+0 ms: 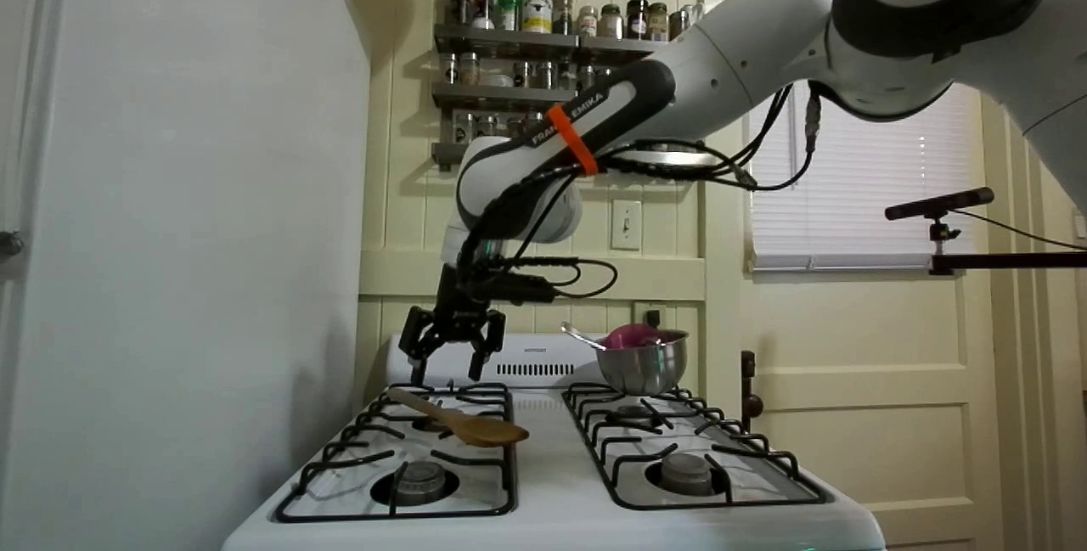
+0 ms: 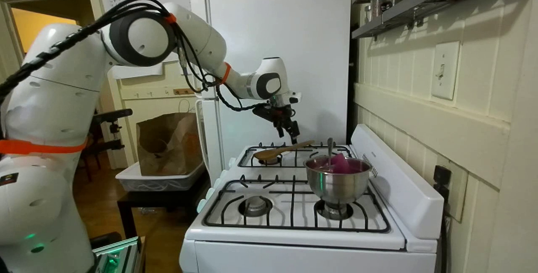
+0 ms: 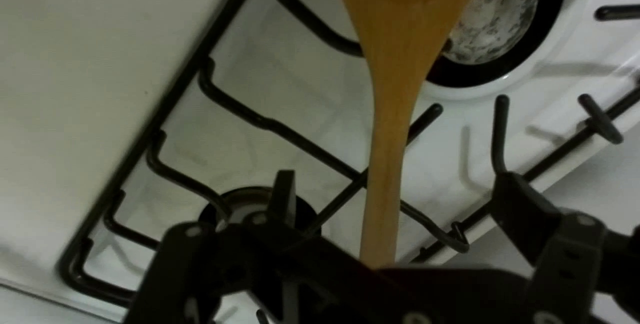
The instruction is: Remove the wooden spoon from the silver bowl and place it on the stove top and place the spice on the spice rack
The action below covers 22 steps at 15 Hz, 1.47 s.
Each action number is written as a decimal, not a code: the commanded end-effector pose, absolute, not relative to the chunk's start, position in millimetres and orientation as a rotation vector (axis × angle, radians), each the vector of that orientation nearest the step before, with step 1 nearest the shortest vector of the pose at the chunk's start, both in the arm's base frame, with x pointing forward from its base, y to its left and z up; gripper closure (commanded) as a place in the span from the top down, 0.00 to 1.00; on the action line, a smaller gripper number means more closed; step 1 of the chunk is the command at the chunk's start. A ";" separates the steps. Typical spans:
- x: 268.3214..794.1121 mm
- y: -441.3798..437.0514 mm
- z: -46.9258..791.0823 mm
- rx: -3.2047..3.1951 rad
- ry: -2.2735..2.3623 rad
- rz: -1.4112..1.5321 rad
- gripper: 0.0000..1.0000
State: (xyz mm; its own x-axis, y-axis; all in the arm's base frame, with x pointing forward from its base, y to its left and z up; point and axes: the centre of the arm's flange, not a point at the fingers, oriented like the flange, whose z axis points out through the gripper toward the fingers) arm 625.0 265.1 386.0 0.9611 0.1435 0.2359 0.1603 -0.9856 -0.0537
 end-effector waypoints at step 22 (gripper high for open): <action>518.7 -6.0 555.2 -3.033 0.342 -0.449 1.00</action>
State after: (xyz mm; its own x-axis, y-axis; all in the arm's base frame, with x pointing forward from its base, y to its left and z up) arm 517.6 6.7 564.4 0.9186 -0.2347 0.3179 -0.2166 -0.9719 -0.0919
